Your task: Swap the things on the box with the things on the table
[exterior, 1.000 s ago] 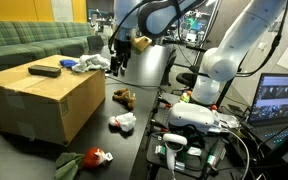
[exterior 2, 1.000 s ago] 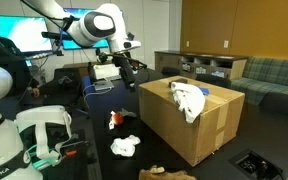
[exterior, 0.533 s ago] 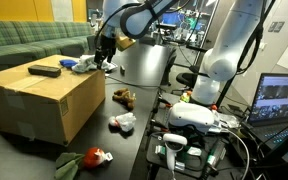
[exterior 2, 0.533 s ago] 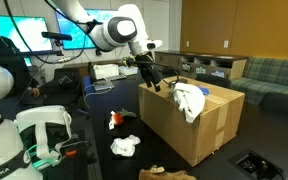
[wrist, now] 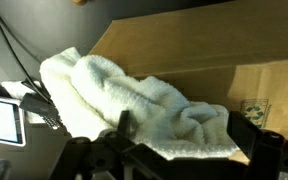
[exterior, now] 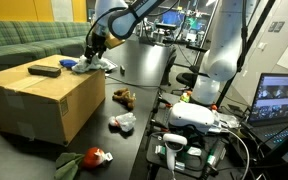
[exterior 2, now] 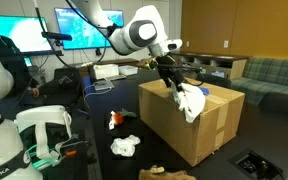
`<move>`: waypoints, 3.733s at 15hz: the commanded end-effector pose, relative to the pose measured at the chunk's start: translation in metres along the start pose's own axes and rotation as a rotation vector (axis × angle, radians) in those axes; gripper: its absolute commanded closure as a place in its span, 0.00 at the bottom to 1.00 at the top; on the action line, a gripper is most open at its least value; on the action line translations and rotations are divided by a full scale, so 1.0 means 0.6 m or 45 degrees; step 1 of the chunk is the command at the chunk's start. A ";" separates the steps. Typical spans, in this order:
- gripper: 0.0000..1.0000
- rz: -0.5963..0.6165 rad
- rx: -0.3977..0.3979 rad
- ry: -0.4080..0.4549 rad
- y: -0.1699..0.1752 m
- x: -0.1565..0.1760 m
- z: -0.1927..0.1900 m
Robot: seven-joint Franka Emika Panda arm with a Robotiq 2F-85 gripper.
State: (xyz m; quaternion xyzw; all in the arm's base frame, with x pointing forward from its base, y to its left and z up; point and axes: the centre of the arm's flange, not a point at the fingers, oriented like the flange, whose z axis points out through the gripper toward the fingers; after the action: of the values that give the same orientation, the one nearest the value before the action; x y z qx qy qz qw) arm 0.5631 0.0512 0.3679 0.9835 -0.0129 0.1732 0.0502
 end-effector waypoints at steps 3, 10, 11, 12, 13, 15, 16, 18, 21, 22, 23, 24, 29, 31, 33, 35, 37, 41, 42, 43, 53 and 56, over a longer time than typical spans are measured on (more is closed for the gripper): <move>0.00 -0.053 -0.065 0.046 0.012 0.065 0.038; 0.28 -0.060 -0.112 -0.068 0.031 0.076 0.135; 0.29 -0.057 -0.114 -0.076 0.031 0.075 0.138; 0.36 -0.050 -0.112 -0.083 0.035 0.080 0.135; 0.44 -0.046 -0.113 -0.082 0.036 0.077 0.131; 0.60 -0.043 -0.115 -0.089 0.040 0.076 0.114; 0.67 -0.038 -0.116 -0.090 0.042 0.074 0.107; 0.82 -0.028 -0.121 -0.093 0.048 0.068 0.087; 1.00 0.001 -0.139 -0.083 0.061 0.052 0.054; 0.99 0.014 -0.146 -0.079 0.067 0.045 0.043; 0.97 0.026 -0.152 -0.076 0.074 0.037 0.032; 0.96 0.043 -0.164 -0.073 0.082 0.028 0.018; 0.96 0.198 -0.243 -0.066 0.134 -0.023 -0.033; 0.96 0.274 -0.266 -0.064 0.154 -0.050 -0.047; 0.96 0.340 -0.281 -0.054 0.168 -0.068 -0.061; 0.96 0.382 -0.292 -0.047 0.177 -0.075 -0.077; 0.96 0.410 -0.302 -0.036 0.177 -0.081 -0.087; 0.96 0.406 -0.270 0.008 0.146 -0.077 -0.112; 0.96 0.391 -0.255 0.021 0.130 -0.072 -0.117; 0.96 0.371 -0.242 0.034 0.110 -0.065 -0.121; 0.96 0.421 -0.273 0.036 0.100 -0.091 -0.131; 0.96 0.514 -0.319 -0.013 0.150 -0.117 -0.115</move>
State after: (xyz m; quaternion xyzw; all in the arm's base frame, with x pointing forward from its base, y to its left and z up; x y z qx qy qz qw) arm 0.4890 -0.0011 0.4173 0.9576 -0.1935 0.1747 0.1230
